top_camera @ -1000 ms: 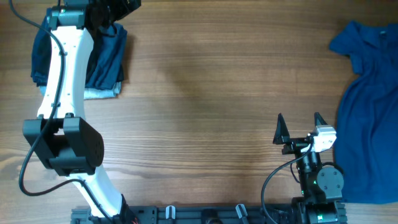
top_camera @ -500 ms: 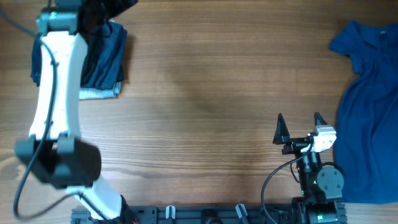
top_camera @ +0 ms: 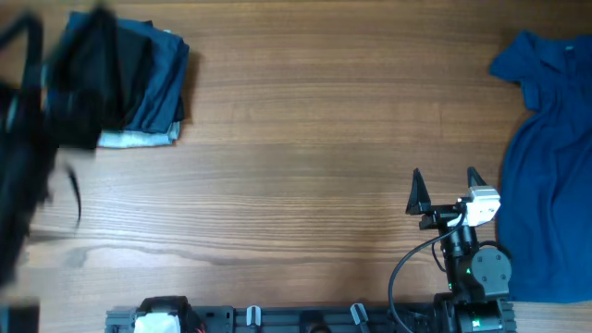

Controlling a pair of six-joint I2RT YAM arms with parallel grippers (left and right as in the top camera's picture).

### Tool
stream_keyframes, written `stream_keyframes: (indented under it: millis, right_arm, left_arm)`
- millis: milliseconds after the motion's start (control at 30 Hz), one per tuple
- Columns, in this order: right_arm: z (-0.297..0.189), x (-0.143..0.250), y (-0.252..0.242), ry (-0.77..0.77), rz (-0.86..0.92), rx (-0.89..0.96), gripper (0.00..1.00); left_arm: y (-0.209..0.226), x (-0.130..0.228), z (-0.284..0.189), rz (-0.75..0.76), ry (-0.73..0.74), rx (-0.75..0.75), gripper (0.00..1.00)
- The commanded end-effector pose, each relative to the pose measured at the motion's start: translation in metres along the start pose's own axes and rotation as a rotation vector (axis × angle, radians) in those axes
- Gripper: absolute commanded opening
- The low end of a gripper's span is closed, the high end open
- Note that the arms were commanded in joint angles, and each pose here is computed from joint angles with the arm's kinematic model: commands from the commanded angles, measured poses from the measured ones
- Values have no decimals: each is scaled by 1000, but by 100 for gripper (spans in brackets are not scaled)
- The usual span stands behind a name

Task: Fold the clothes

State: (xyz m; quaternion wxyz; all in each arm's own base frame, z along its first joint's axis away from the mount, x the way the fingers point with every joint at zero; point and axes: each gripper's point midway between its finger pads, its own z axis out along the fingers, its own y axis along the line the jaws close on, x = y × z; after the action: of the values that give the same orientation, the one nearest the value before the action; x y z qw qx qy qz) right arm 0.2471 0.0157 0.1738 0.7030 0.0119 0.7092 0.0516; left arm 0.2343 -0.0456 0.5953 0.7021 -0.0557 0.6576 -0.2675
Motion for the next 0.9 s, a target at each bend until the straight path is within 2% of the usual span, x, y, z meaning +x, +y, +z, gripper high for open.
stream_keyframes:
  millis: [0, 33, 67, 167, 233, 300, 367, 700, 867]
  right_arm:
    - [0, -1, 4, -7, 17, -23, 100]
    - [0, -1, 4, -7, 18, -23, 99]
    - [0, -1, 4, -7, 18, -23, 100]
    - [0, -1, 4, -7, 17, -23, 100]
    - [0, -1, 4, -7, 17, -23, 100]
    - [0, -1, 4, -7, 17, -23, 100]
    - [0, -1, 4, -7, 18, -23, 100]
    - [0, -1, 4, -7, 17, -23, 100]
    - [0, -1, 4, -7, 17, -23, 100]
  left_arm:
    - [2, 31, -43, 21, 2, -8, 100]
    - [6, 42, -51, 18, 11, -13, 100]
    - [18, 71, -61, 7, 44, -32, 100]
    - [48, 126, -70, -18, 113, -90, 100]
    - [88, 192, -74, -50, 203, -167, 100]
    - [118, 243, -77, -72, 264, -222, 100]
    - [137, 268, -76, -69, 258, -247, 100]
    - [194, 312, -57, 4, -9, -255, 100]
    - [210, 335, -57, 3, -7, -269, 100]
